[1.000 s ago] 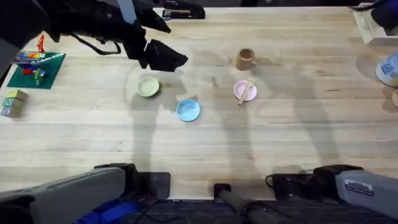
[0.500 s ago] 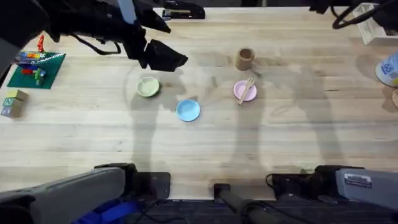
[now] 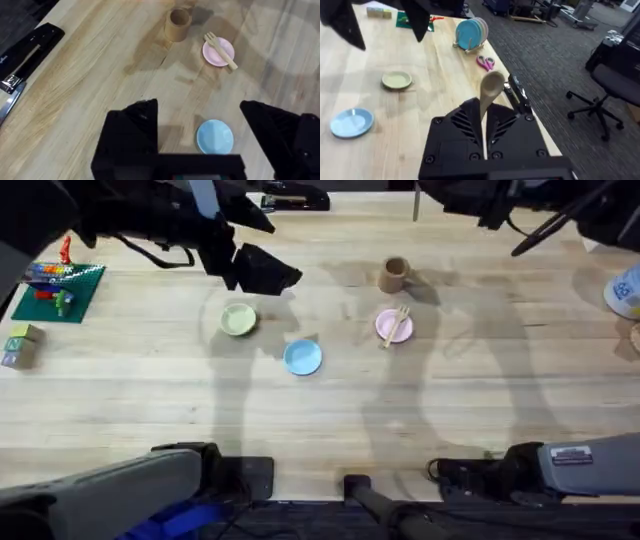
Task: Pick up a utensil and set it on the pink plate, then put the other utensil in the container.
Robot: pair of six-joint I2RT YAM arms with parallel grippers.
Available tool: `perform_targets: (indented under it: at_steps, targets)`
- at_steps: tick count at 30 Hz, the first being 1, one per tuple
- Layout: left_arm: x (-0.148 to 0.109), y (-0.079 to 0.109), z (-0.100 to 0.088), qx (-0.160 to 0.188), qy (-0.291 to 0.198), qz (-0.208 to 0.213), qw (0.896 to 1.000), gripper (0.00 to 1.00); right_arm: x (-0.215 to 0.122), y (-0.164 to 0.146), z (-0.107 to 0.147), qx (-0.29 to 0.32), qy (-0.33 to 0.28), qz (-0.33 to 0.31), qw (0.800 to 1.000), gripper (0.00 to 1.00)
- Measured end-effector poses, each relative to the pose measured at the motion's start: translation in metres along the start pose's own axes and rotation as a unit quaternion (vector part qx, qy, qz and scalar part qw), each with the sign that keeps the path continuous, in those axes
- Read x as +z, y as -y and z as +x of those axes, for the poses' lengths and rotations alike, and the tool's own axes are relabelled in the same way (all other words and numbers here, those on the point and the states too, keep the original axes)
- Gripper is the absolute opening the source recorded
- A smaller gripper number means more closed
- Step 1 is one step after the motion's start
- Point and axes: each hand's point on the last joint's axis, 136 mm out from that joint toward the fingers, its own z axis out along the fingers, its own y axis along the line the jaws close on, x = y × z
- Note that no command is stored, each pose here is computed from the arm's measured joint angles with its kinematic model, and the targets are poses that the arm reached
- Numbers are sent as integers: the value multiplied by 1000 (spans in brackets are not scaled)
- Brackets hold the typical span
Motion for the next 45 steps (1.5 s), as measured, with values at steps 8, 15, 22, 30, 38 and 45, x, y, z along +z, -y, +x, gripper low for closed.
perform_targets:
  at_steps: [8, 15, 22, 30, 38, 45]
  targets:
    - [0, 0, 0, 0, 0, 0, 1000, 996, -3, 4, 29, -19, 18, -18, 999, 31]
    - [0, 0, 0, 0, 0, 0, 1000, 995, -2, 2, 53, -13, 30, -35, 999, 31]
    - [0, 0, 0, 0, 0, 0, 1000, 995, 1, -3, 77, -6, 33, -46, 998, 31]
    - [0, 0, 0, 0, 0, 0, 1000, 995, 7, -6, 110, -8, 32, -50, 998, 31]
    - [0, 0, 0, 0, 0, 0, 1000, 995, 10, -12, 135, 14, 29, -55, 998, 31]
    - [0, 0, 0, 0, 0, 0, 1000, 996, 11, -15, 146, 24, 27, -57, 998, 31]
